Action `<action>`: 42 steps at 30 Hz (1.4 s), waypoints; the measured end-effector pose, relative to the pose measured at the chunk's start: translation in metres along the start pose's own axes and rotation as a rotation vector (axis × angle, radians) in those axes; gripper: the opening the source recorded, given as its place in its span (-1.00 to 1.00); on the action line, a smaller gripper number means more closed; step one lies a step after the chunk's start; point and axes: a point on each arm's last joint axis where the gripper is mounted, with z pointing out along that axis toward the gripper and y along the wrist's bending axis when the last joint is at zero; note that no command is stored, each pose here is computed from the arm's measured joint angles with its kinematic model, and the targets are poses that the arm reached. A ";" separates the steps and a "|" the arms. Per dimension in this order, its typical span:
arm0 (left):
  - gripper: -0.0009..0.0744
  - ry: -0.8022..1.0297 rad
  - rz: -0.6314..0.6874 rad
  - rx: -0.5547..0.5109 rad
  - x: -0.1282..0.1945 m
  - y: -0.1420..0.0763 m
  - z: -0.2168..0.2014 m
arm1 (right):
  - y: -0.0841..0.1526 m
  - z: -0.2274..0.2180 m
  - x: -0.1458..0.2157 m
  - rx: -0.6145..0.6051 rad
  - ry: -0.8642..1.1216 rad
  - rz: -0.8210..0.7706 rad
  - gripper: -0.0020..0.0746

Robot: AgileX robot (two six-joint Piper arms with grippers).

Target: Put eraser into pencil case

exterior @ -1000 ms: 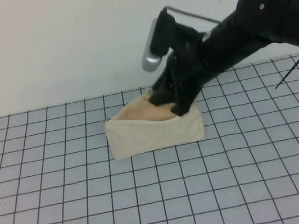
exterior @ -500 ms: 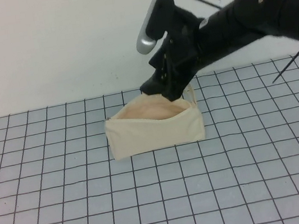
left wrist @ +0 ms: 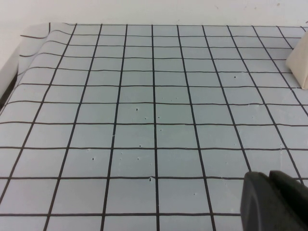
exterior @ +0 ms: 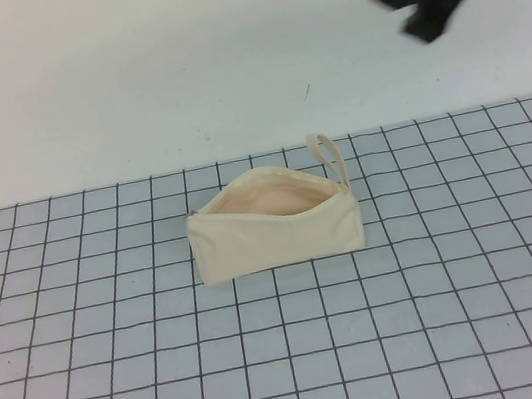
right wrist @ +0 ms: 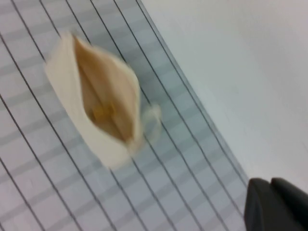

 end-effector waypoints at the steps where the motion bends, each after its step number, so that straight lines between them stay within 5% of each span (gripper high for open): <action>1: -0.98 0.000 0.000 0.000 0.000 0.000 0.000 | -0.001 -0.009 0.004 0.024 0.041 0.017 -0.93; 8: -0.98 0.000 0.000 0.000 0.000 0.000 0.000 | 0.003 -0.080 0.017 0.124 0.050 0.063 -0.94; 17: -0.98 0.000 0.000 0.000 0.000 0.000 0.000 | 0.054 -0.150 0.075 0.190 -0.069 0.102 -0.94; 34: -0.98 0.000 0.000 0.000 0.000 0.000 0.000 | 0.180 -0.094 0.231 0.154 -0.170 0.378 -0.94; 42: -0.98 0.000 0.000 0.000 0.000 0.000 0.000 | 0.197 -0.072 0.252 0.086 -0.084 0.409 -0.94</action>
